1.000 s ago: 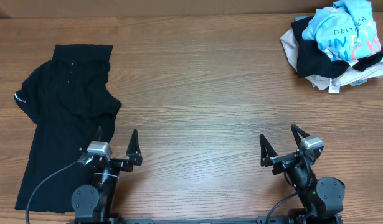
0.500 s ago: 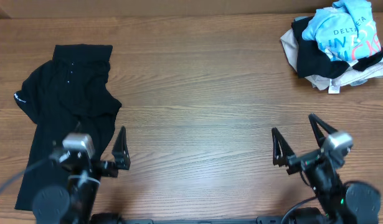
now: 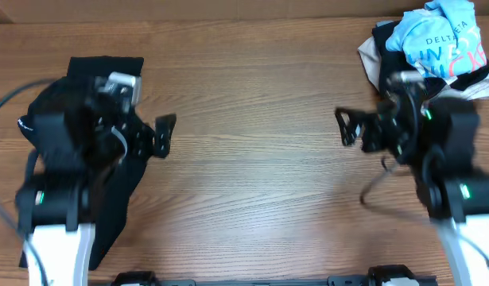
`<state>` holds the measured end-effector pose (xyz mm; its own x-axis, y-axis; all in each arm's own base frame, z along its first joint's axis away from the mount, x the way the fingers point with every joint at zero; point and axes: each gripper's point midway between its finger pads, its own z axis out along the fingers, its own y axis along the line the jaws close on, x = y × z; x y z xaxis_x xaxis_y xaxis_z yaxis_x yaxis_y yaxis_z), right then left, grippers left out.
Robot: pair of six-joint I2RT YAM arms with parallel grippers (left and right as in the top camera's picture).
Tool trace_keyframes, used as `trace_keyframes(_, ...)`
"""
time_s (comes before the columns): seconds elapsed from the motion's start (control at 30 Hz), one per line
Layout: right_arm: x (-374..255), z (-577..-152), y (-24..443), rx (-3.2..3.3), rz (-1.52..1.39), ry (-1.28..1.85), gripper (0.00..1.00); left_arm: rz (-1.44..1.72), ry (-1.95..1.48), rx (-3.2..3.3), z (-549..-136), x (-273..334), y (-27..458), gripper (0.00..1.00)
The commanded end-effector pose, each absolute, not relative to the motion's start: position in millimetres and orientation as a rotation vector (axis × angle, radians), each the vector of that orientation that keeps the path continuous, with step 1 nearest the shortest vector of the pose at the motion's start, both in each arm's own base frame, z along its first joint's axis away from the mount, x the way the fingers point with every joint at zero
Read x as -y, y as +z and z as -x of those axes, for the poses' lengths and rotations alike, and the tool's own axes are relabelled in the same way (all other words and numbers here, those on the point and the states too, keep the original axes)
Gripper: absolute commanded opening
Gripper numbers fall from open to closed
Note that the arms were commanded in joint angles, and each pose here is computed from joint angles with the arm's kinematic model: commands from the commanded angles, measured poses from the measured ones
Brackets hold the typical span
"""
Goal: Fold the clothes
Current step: 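Reach the left gripper to the black polo shirt and grasp it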
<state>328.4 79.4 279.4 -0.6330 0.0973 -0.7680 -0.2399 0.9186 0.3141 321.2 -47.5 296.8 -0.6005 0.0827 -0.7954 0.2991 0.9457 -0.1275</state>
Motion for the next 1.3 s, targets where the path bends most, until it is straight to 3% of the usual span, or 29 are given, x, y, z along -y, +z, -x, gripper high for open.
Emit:
trace_keyframes(0.0,-103.4,-351.8,255.4,-2.264,0.157,0.652,1.00,-0.323,-0.329,-2.249,-347.5,48.8,276.2,1.00)
trace_keyframes(0.23,-132.5,-374.1,184.3,-2.427,0.183,0.910,0.99,0.142,-0.033,-2.445,-394.0,-40.5,203.7,1.00)
trace_keyframes(0.37,-142.3,-381.1,151.3,-2.493,0.183,0.958,0.84,0.332,0.041,-2.498,-402.0,-92.5,167.0,1.00)
trace_keyframes(0.57,-161.0,-382.7,124.2,-2.544,0.226,0.974,0.82,0.533,0.049,-2.601,-394.8,-145.3,107.4,0.98)
trace_keyframes(0.77,-169.0,-384.3,119.0,-2.544,0.254,0.961,0.81,0.496,0.057,-2.708,-388.6,-157.4,66.3,0.82)
trace_keyframes(0.97,-167.8,-385.1,118.2,-2.547,0.251,0.949,0.78,0.503,0.037,-2.775,-387.9,-155.4,33.7,0.55)
trace_keyframes(1.27,-167.8,-384.9,118.1,-2.547,0.251,0.949,0.78,0.512,0.046,-2.809,-389.7,-158.7,6.2,0.59)
